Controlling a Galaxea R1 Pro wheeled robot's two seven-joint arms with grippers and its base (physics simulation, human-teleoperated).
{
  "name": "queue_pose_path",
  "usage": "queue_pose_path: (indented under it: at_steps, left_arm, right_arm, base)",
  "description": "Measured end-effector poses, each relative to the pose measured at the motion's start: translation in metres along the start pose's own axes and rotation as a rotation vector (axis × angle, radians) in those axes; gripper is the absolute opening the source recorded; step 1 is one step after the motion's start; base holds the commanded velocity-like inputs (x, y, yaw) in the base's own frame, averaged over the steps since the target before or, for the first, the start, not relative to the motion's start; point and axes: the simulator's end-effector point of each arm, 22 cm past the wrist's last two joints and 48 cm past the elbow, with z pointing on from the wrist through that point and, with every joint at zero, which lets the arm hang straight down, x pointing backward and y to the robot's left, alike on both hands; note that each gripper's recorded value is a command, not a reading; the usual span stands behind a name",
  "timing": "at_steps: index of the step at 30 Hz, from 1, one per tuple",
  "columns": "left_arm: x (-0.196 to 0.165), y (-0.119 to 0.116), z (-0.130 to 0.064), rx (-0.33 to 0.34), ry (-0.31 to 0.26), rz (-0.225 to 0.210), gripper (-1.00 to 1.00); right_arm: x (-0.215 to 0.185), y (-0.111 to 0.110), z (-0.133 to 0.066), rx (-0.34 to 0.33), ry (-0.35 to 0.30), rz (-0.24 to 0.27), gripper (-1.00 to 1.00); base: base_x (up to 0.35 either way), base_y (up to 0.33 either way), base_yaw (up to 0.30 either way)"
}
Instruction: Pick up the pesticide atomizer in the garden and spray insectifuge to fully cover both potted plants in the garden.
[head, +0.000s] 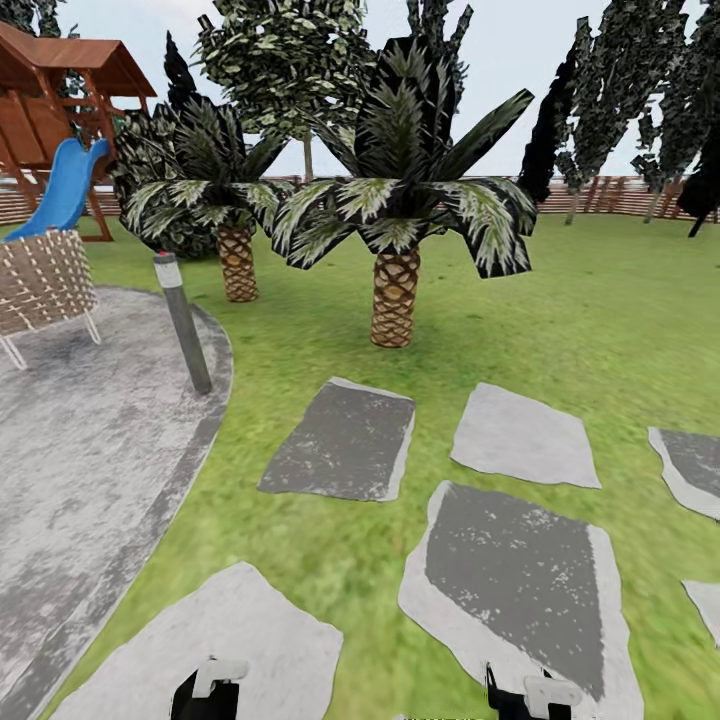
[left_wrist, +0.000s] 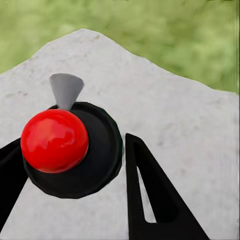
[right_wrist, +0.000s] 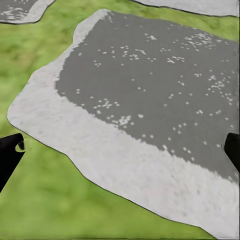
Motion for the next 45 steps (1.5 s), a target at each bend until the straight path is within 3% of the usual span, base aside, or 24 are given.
queue_pose_path:
  at_steps: [45]
  left_arm:
    - [0.0004, -0.0022, -0.0002, 0.002, 0.001, -0.002, -1.0]
  right_arm:
    - [0.0, 0.0004, 0.0, -0.002, 0.0, 0.0, 1.0]
  base:
    - [0.0, 0.0, -0.271]
